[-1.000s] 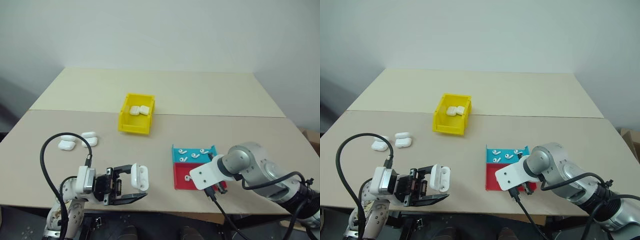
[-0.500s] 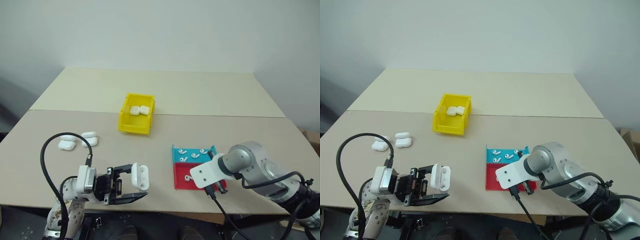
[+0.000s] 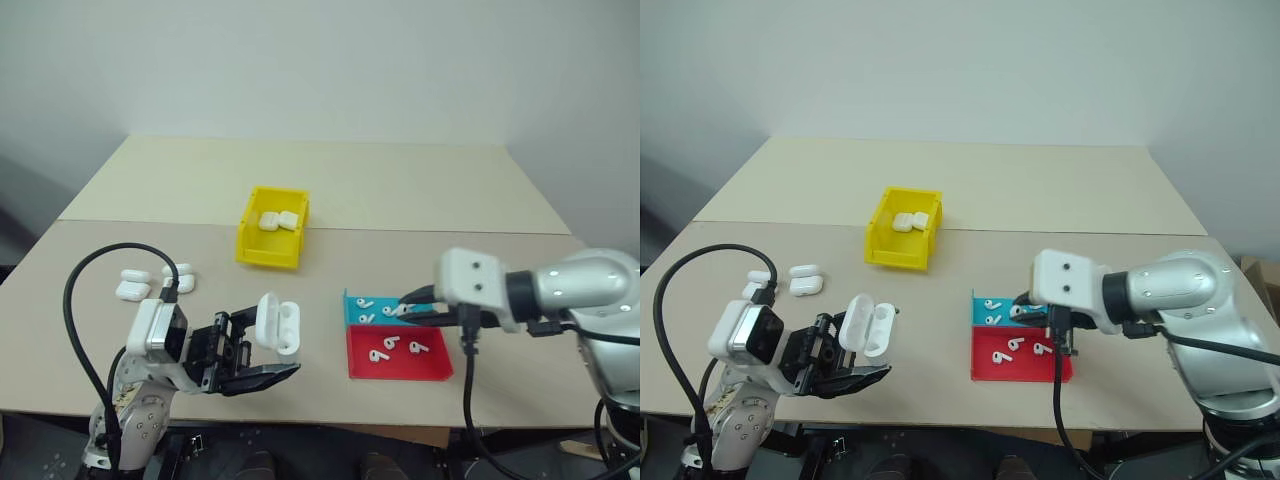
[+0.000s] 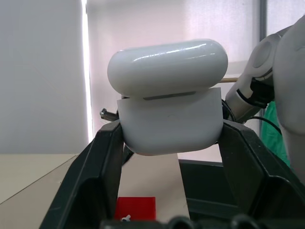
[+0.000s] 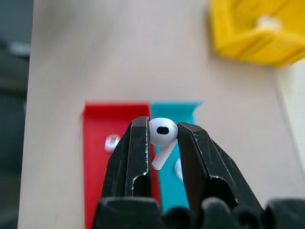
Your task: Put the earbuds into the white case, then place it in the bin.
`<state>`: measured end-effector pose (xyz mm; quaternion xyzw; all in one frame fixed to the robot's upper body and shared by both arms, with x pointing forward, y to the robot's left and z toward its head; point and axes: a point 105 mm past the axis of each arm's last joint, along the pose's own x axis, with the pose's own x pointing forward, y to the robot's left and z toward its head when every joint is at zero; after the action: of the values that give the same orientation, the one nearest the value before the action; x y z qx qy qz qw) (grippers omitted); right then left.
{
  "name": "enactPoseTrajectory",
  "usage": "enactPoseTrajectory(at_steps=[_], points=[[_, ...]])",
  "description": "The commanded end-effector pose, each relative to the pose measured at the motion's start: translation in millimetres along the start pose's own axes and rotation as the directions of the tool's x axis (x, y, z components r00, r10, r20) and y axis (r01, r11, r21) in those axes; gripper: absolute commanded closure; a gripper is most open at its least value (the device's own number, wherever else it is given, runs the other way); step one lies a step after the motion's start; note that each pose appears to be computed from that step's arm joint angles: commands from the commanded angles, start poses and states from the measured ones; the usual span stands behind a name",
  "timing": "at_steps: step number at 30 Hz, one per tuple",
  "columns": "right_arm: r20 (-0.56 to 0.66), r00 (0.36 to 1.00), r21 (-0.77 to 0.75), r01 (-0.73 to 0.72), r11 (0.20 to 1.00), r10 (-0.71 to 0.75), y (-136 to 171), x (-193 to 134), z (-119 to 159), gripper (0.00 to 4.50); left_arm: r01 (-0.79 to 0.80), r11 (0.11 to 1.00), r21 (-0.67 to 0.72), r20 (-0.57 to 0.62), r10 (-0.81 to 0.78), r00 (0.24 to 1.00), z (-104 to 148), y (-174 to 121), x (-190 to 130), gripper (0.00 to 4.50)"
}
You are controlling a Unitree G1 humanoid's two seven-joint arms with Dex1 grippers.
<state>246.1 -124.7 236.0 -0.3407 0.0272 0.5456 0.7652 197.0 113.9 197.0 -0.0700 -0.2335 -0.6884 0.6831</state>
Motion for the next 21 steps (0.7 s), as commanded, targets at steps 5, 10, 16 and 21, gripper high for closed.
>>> enactPoseTrajectory(at_steps=[5, 10, 16, 21], points=[[0.498, 0.858, -0.024, 0.155, 0.988, -0.123, -9.1, -17.1, 61.1, 3.61, 0.122, 0.987, 0.106, -0.029, -0.119, 0.992, 5.5, -1.2, 5.8, 1.77], [0.660, 0.747, -0.050, 0.145, 0.988, -0.077, -6.4, -15.6, 79.1, 3.61, 0.128, 0.974, 0.186, -0.009, -0.129, 0.992, 10.6, 11.1, 14.6, 1.77], [0.754, 0.657, -0.077, 0.110, 0.991, -0.014, -6.9, -19.3, 95.8, 3.61, 0.115, 0.959, 0.260, 0.017, -0.123, 0.992, 10.7, 25.3, 25.0, 1.77], [0.761, 0.648, -0.108, 0.090, 0.990, 0.025, -3.1, -13.5, 95.9, 3.61, 0.108, 0.956, 0.272, 0.019, -0.118, 0.993, 4.9, 31.5, 30.3, 1.77]])
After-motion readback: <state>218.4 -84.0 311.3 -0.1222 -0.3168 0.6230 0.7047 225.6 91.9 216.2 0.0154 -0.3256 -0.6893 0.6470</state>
